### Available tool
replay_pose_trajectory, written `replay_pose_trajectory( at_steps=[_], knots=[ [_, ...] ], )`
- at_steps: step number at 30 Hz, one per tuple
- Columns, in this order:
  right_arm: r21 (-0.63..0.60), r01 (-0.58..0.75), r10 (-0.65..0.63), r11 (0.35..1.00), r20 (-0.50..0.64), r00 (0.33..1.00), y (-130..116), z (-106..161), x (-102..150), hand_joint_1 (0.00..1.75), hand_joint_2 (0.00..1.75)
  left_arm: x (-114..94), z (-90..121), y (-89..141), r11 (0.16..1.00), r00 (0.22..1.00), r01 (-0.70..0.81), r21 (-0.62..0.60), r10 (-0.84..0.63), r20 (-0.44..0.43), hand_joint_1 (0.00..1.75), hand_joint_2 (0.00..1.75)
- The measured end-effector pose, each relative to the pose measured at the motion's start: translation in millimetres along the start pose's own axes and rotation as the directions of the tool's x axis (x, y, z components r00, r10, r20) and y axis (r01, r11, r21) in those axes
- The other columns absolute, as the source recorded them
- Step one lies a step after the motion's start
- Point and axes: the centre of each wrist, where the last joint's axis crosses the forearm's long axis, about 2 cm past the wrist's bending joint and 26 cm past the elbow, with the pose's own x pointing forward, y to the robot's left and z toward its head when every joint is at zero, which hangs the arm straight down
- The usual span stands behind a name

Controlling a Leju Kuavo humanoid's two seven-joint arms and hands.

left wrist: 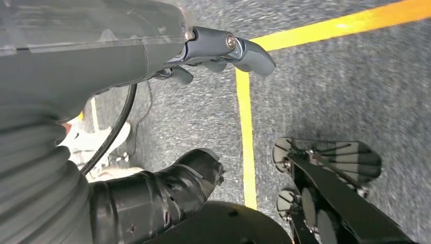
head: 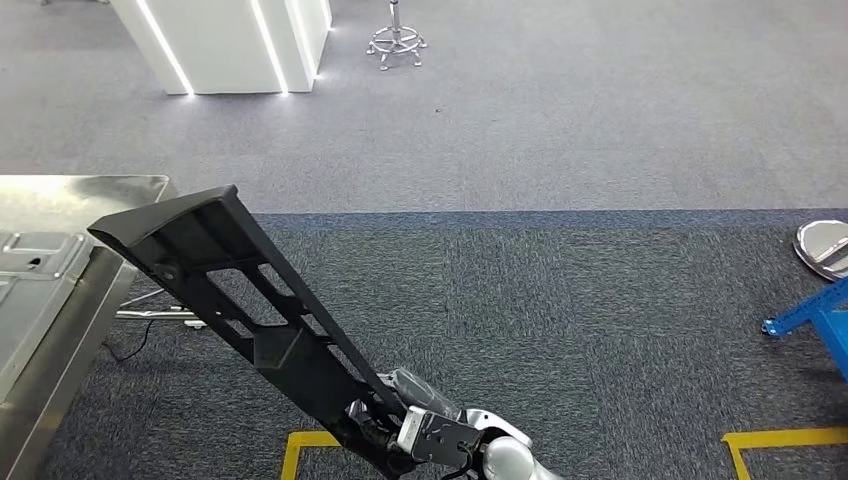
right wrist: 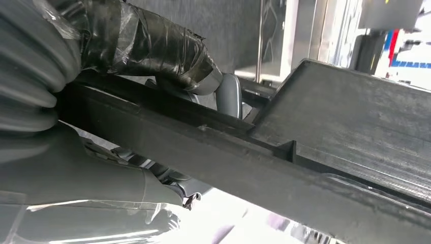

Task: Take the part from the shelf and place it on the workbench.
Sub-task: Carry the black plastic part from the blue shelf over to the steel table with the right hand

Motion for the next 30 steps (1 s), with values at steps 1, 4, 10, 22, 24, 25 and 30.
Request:
replay_pose_trajectory(
  at_steps=[1, 4, 10, 22, 24, 25, 30],
  knots=[
    [-0.001, 0.001, -0.001, 1.0, -0.001, 1.0, 0.6, 0.5, -0.2, 1.69, 1.75, -0.7, 0.0, 0.1, 1.0, 1.0, -0.001, 0.002, 0.001, -0.001, 0.0, 1.75],
    [-0.001, 0.002, -0.002, 1.0, 0.001, 1.0, 1.0, 0.4, 0.1, 1.69, 1.75, 0.2, 0.0, 0.1, 1.0, 1.0, -0.002, 0.008, 0.002, 0.0, 0.0, 1.75],
    [-0.002, 0.003, -0.003, 1.0, 0.008, 1.0, 2.2, -0.9, 1.2, 1.69, 1.75, -1.1, 0.4, -2.0, 1.0, 1.0, 0.0, 0.008, 0.0, -0.008, 0.0, 1.75],
    [-0.007, 0.013, -0.013, 1.0, -0.011, 1.0, 5.4, 5.2, -1.9, 1.69, 1.75, -0.2, 0.7, -4.4, 1.0, 1.0, 0.0, 0.004, 0.0, -0.015, 0.0, 1.75],
    [-0.007, 0.014, -0.014, 1.0, -0.008, 1.0, 5.5, 4.2, -1.5, 1.69, 1.75, -1.3, 0.7, -4.3, 1.0, 1.0, 0.0, 0.004, 0.0, -0.017, 0.0, 1.75],
    [-0.007, 0.014, -0.014, 1.0, -0.006, 1.0, 5.6, 3.7, -1.2, 1.69, 1.75, -1.3, 0.8, -4.5, 1.0, 1.0, 0.0, 0.003, 0.0, -0.016, 0.0, 1.75],
    [-0.009, 0.014, -0.014, 1.0, -0.008, 1.0, 5.9, 3.9, -1.6, 1.69, 1.75, 0.2, 0.9, -5.2, 1.0, 1.0, 0.001, 0.001, -0.001, -0.008, 0.0, 1.75]
  ],
)
